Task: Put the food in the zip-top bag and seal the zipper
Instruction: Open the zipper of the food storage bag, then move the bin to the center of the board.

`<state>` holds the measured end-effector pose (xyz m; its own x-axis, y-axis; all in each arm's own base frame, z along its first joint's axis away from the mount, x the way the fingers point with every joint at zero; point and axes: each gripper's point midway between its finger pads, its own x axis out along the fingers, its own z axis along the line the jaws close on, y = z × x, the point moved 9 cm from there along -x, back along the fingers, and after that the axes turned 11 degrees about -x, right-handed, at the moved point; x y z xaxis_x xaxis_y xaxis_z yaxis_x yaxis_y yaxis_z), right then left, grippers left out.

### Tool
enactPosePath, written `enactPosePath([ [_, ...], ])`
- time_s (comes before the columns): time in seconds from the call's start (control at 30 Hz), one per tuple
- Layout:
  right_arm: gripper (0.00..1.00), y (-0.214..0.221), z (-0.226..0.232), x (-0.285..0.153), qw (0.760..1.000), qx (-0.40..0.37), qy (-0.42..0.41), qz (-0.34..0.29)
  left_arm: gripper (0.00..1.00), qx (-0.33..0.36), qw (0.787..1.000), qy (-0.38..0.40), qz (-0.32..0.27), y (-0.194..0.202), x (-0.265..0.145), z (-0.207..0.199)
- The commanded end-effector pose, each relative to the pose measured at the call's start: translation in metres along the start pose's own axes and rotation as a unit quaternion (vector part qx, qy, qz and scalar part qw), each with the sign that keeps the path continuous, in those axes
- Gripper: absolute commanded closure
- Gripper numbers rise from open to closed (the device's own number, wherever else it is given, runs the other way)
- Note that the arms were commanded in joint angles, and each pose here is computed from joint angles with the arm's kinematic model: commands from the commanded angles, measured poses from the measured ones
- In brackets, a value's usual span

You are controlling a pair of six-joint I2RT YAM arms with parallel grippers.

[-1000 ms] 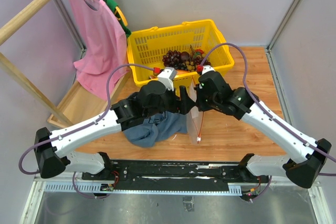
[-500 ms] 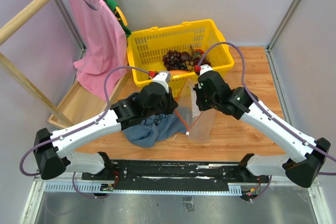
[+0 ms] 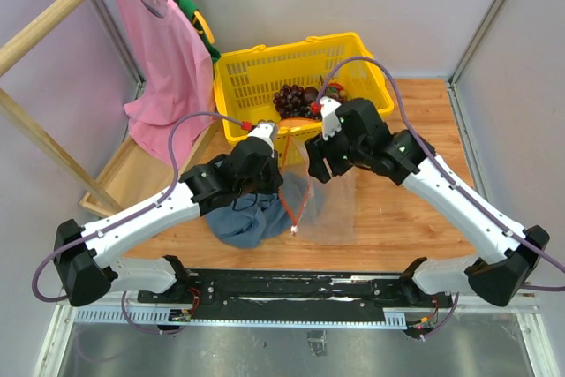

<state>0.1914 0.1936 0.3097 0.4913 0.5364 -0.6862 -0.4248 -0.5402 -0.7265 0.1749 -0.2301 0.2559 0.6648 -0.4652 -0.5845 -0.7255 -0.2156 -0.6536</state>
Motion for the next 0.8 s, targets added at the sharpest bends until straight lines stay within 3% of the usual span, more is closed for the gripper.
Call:
enactPosePath([
  [0.0,0.33,-0.03,-0.019,-0.017,0.996,-0.052,-0.048,-0.054,0.99,0.007,1.0,-0.016,0.003,-0.004,0.0,0.008],
  [0.3,0.25,-0.061,-0.117,0.011,0.997,0.029,0.029,-0.067,1.0,0.003,1.0,-0.019,0.001,-0.01,0.001,0.014],
  [0.53,0.26,-0.032,-0.188,0.049,0.99,0.117,0.08,0.021,1.0,0.005,1.0,-0.02,-0.003,-0.018,-0.003,0.014],
  [0.77,0.26,0.018,-0.188,0.039,0.969,0.179,0.108,0.133,1.0,0.029,0.999,0.006,-0.02,-0.039,-0.029,0.001],
])
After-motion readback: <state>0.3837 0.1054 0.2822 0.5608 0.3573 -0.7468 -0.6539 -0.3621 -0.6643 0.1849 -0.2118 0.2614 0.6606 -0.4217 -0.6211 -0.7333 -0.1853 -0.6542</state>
